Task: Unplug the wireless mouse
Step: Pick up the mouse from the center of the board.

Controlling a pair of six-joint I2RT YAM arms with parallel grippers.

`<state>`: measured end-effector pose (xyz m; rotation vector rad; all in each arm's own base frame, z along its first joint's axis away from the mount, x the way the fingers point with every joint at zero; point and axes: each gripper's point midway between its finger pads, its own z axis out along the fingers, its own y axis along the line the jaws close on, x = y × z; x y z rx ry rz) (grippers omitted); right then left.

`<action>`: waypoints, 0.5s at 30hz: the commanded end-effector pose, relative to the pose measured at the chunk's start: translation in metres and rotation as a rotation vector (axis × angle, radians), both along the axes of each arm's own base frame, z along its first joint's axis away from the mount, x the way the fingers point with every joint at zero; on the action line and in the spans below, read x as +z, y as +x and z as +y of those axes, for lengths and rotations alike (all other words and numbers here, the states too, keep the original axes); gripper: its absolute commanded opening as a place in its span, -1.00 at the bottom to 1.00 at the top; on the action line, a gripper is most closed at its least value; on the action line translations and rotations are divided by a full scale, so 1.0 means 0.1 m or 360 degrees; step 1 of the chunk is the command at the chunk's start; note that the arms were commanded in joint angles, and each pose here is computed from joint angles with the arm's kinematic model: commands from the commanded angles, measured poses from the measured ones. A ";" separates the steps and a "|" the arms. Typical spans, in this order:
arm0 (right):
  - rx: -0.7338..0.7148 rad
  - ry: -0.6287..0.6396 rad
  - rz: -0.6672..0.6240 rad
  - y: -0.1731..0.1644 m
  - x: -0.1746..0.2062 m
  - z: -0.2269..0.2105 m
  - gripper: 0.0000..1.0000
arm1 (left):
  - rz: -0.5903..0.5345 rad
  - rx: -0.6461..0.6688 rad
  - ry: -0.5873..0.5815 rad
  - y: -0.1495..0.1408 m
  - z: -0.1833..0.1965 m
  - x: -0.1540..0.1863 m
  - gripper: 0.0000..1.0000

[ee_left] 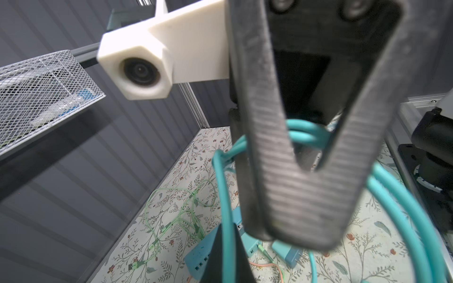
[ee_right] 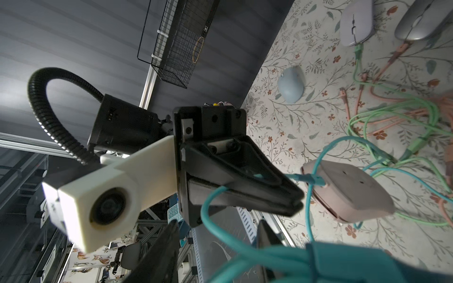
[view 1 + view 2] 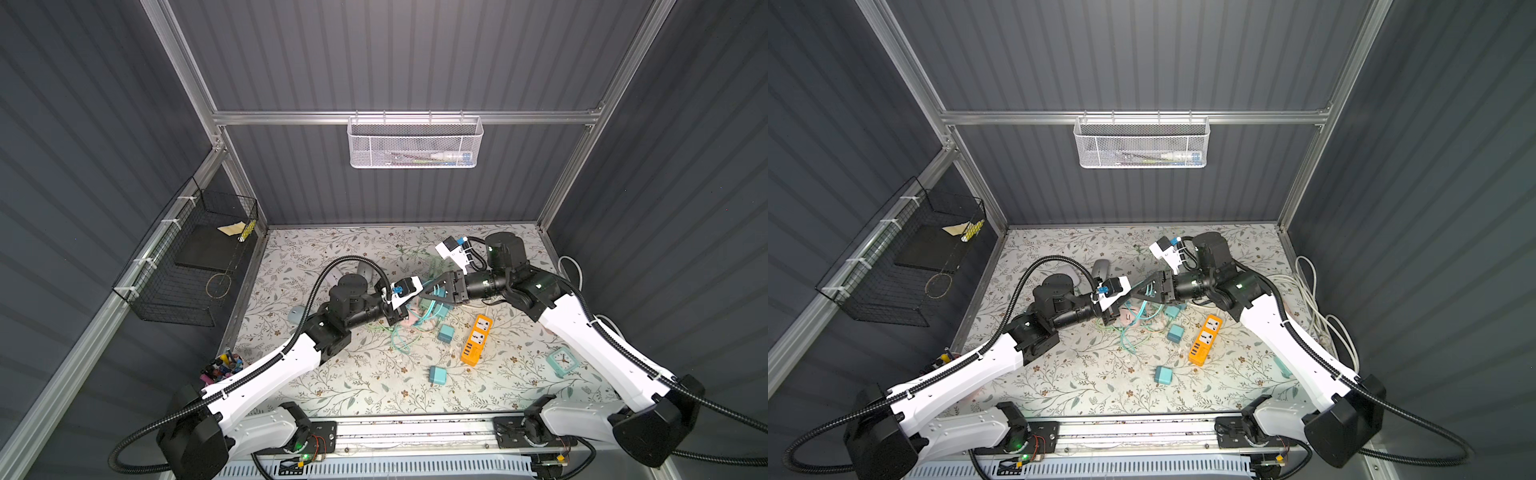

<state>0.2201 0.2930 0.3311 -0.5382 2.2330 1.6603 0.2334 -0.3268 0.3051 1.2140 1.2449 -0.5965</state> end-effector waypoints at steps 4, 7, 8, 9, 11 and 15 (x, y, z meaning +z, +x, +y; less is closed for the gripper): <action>-0.0050 0.0072 -0.0075 0.17 0.14 0.07 -0.18 | -0.0031 -0.0128 -0.0056 -0.13 -0.07 0.22 -1.00; -0.0064 0.0083 -0.0073 0.22 0.15 0.10 -0.30 | -0.0026 -0.0139 -0.0054 -0.14 -0.08 0.21 -1.00; -0.0060 0.0087 -0.0067 0.22 0.14 0.12 -0.34 | -0.0025 -0.0138 -0.0053 -0.13 -0.08 0.21 -1.00; -0.0054 0.0091 -0.0062 0.23 0.14 0.14 -0.37 | -0.0021 -0.0138 -0.0051 -0.13 -0.08 0.20 -1.00; -0.0031 0.0093 -0.0054 0.21 0.12 0.19 -0.50 | -0.0018 -0.0139 -0.0049 -0.12 -0.08 0.20 -1.00; -0.0025 0.0090 -0.0050 0.20 0.11 0.22 -0.85 | -0.0008 -0.0136 -0.0040 -0.11 -0.09 0.18 -1.00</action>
